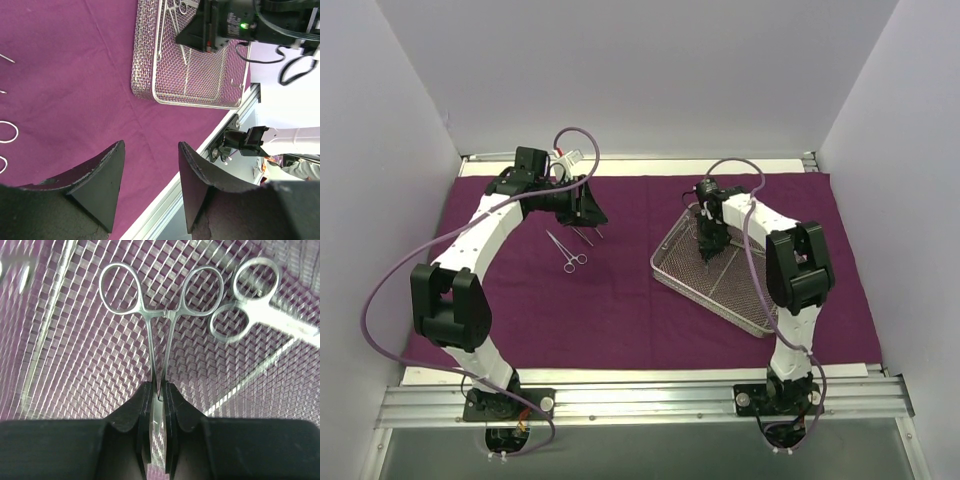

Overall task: Open and lay out the surgical kit
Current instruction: Pick up the medical item from the container, then place the medical item in the surgical kit.

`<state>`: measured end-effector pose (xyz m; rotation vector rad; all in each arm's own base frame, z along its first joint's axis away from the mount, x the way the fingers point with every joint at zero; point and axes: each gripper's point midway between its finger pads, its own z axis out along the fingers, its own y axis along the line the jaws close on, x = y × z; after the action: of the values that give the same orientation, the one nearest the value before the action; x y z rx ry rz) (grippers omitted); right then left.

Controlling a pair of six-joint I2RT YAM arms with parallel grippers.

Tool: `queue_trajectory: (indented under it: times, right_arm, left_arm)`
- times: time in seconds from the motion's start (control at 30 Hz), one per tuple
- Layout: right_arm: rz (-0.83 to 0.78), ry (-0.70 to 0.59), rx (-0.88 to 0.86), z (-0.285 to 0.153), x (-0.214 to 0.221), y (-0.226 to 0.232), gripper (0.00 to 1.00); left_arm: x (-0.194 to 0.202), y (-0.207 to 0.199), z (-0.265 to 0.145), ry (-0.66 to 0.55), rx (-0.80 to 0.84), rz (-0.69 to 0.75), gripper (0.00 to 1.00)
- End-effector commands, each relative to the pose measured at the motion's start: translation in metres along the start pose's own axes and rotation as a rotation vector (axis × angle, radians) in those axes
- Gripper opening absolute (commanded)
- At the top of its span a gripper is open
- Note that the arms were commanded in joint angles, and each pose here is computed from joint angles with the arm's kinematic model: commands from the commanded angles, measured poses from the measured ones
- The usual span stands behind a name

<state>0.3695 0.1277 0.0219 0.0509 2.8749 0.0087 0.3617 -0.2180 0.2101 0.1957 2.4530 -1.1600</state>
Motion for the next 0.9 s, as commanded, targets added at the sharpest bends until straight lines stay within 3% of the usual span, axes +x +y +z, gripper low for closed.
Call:
queue_trajectory:
  times: [0.0,0.37,0.53,0.73,0.87]
  right_arm:
    - [-0.038,-0.041,-0.079,-0.061,-0.009,0.006,0.00]
    - [-0.058,-0.128,-0.398,-0.132,-0.019,0.051,0.00]
    - [-0.199,-0.242,-0.526,-0.167,-0.025,0.079,0.00]
    - [-0.385,-0.269,-0.551,-0.185,-0.012,0.103,0.00]
    - [-0.543,-0.290,-0.560,-0.197,0.008,0.124,0.00]
  left_arm:
    - [-0.012,-0.016,-0.011,-0.038,0.049,0.052,0.56]
    - [-0.021,-0.033,-0.006,-0.045,0.158,0.056,0.57]
    - [-0.026,-0.047,-0.003,-0.043,0.249,0.012,0.59]
    - [-0.022,-0.056,0.001,-0.005,0.305,-0.023,0.60]
    - [-0.024,-0.044,0.007,0.020,0.288,-0.121,0.60]
